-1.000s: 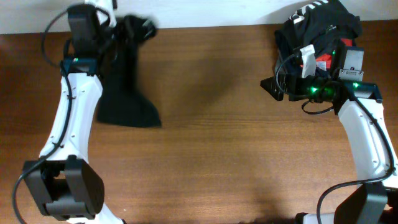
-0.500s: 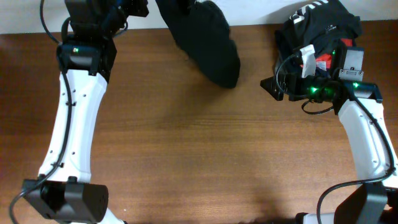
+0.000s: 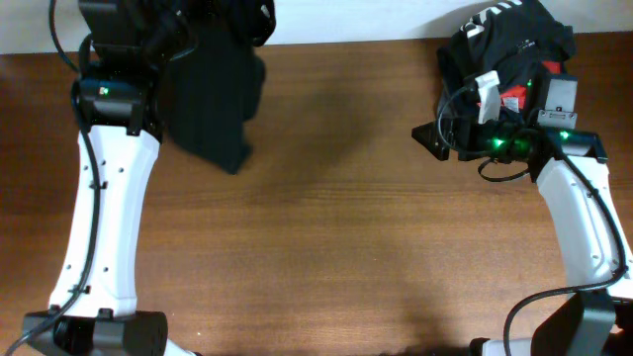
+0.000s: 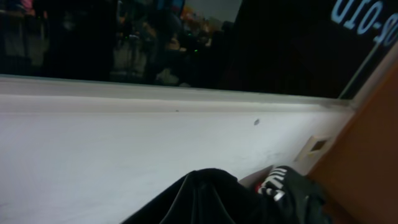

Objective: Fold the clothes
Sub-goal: 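Lift the black t-shirt with the left gripper toward the back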

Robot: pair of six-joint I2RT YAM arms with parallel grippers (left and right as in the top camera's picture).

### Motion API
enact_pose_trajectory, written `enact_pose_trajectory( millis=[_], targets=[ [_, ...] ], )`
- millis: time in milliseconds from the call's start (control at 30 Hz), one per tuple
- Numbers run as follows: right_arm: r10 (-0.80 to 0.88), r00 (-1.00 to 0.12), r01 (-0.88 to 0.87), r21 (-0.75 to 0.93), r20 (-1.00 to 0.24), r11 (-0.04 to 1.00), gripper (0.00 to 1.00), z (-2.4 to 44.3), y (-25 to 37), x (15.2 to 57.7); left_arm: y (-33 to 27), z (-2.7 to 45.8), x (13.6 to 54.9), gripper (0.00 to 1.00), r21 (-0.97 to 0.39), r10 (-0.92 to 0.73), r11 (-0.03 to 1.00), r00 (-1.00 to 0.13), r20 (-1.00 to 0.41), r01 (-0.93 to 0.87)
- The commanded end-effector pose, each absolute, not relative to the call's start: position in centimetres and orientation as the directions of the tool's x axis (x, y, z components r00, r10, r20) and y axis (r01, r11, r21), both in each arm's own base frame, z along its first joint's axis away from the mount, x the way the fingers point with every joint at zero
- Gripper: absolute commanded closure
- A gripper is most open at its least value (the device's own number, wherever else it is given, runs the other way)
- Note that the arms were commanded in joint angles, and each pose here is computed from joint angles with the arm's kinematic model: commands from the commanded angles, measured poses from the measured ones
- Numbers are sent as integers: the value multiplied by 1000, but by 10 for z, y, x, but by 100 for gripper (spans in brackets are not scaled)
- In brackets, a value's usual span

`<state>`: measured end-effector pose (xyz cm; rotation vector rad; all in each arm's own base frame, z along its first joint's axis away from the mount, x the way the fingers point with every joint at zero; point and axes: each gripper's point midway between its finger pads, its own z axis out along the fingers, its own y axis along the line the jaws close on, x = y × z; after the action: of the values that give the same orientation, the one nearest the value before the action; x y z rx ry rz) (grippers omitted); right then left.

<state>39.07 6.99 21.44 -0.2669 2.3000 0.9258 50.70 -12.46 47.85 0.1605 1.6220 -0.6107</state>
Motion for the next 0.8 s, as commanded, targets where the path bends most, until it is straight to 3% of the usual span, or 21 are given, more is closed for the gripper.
enact_pose_trajectory(
  millis=[0, 367, 767],
  targets=[
    [11, -751, -470, 546, -660, 694, 4, 226, 90, 392, -128, 529, 476, 99, -285, -287, 805, -79, -955, 521],
    [-13, -720, -546, 555, -694, 627, 4, 238, 111, 389, -132, 601, 414, 99, -241, -360, 734, 62, -931, 635],
    [-16, -666, -614, 536, -745, 579, 7, 257, 145, 397, -134, 621, 373, 99, -211, -353, 709, 80, -932, 673]
  ],
)
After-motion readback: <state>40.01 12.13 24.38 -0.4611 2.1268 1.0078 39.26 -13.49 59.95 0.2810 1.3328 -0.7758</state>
